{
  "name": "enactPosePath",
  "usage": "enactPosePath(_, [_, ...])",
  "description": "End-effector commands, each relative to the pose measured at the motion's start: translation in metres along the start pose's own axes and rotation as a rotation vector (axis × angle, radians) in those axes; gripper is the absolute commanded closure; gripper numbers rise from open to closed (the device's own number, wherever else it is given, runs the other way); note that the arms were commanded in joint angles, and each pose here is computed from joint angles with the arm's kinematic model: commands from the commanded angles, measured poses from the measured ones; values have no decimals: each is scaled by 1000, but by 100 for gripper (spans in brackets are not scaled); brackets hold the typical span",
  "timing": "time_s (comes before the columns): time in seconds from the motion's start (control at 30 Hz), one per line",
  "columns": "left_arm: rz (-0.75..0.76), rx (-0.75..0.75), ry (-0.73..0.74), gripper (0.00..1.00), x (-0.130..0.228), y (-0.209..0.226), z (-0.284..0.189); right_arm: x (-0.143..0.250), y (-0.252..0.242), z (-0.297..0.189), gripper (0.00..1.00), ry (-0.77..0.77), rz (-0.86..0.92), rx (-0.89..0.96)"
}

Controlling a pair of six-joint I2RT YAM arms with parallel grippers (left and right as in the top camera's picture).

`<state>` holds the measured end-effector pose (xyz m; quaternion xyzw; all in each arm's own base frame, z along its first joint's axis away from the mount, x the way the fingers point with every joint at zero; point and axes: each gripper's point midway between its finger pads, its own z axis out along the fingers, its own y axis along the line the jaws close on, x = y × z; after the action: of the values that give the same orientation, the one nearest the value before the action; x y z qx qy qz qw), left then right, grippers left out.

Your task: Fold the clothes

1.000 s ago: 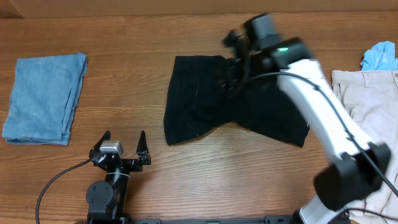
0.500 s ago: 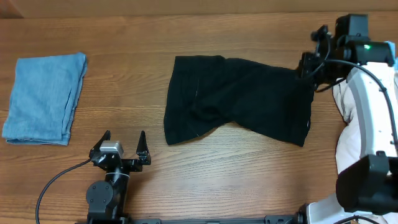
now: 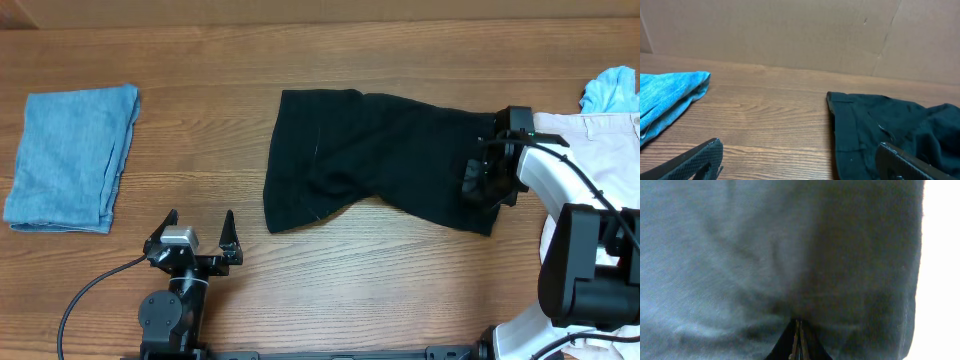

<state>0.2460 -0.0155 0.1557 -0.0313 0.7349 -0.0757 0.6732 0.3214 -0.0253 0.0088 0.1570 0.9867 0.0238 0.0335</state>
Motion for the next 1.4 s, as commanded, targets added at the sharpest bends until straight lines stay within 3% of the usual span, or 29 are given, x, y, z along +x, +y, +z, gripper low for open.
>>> enactPosePath(0.0, [19, -7, -5, 0, 0, 1, 0, 13, -38, 4, 96, 3, 103, 201])
enactPosePath(0.07, [18, -7, -5, 0, 0, 1, 0, 19, -60, -1, 96, 12, 172, 304])
enactPosePath(0.13, [18, -7, -5, 0, 0, 1, 0, 22, -68, -2, 96, 29, 215, 295])
enactPosePath(0.23, [18, -7, -5, 0, 0, 1, 0, 9, -64, -20, 96, 29, 259, 222])
enactPosePath(0.33, [18, -7, -5, 0, 0, 1, 0, -24, -39, -72, 96, -59, 239, 75])
enactPosePath(0.47, [18, -7, -5, 0, 0, 1, 0, -58, 34, -156, 96, -189, 45, -321])
enactPosePath(0.53, [18, -7, -5, 0, 0, 1, 0, -59, 66, -172, 95, -213, -71, -481])
enactPosePath(0.73, [18, -7, -5, 0, 0, 1, 0, -53, 133, -182, 95, -297, -396, -575])
enactPosePath(0.9, [19, -7, -5, 0, 0, 1, 0, -41, 197, -177, 95, -326, -565, -625])
enactPosePath(1.03, [18, -7, -5, 0, 0, 1, 0, -18, 228, -148, 95, -230, -633, -624])
enactPosePath(1.23, [18, -7, -5, 0, 0, 1, 0, 34, 232, -74, 95, -22, -672, -539])
enactPosePath(1.37, [18, -7, -5, 0, 0, 1, 0, 73, 203, -45, 95, 139, -641, -454])
